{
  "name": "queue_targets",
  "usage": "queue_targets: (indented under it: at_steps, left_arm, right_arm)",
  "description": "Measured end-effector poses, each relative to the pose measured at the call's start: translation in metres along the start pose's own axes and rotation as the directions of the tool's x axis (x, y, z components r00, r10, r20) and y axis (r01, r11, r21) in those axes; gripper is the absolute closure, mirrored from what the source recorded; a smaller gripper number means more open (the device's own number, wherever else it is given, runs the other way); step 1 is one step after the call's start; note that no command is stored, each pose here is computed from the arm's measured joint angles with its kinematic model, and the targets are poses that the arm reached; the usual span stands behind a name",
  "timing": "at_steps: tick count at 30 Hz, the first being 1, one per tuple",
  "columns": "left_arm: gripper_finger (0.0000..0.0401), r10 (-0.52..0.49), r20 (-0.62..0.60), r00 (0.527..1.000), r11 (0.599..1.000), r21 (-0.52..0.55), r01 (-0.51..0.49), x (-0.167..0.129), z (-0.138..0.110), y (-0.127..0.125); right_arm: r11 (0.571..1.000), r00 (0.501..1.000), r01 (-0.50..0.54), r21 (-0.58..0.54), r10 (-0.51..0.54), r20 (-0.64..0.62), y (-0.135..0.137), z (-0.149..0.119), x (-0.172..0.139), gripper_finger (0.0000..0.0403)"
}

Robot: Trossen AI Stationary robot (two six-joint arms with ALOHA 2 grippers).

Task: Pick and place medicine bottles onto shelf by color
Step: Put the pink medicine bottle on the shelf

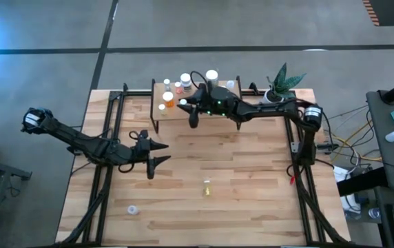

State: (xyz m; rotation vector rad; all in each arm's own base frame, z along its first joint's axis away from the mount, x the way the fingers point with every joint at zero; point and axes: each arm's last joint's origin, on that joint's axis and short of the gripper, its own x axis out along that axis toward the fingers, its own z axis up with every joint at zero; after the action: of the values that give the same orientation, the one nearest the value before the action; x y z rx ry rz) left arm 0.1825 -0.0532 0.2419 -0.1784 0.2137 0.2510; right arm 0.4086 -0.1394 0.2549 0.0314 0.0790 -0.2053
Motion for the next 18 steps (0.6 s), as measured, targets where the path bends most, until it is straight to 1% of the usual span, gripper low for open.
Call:
queue_targets:
  at_steps: [8, 10, 18]
  left_arm:
    - [0.0209, -0.002, 0.005, 1.0, 1.0, -0.003, 0.002, -0.001, 0.001, 0.0]
    - [0.0209, -0.002, 0.005, 1.0, 1.0, -0.004, 0.002, -0.001, 0.001, 0.0]
    - [0.0209, -0.004, 0.006, 1.0, 1.0, -0.005, 0.005, -0.001, 0.001, 0.0]
  right_arm:
    - [1.0, 1.0, 0.013, -0.021, -0.013, -0.015, -0.007, -0.011, 0.023, 0.0294]
    - [0.999, 0.999, 0.032, -0.028, -0.033, -0.018, -0.009, -0.013, 0.027, 0.0293]
    - [0.995, 0.993, 0.093, -0.034, -0.095, -0.075, -0.02, -0.019, 0.026, 0.0293]
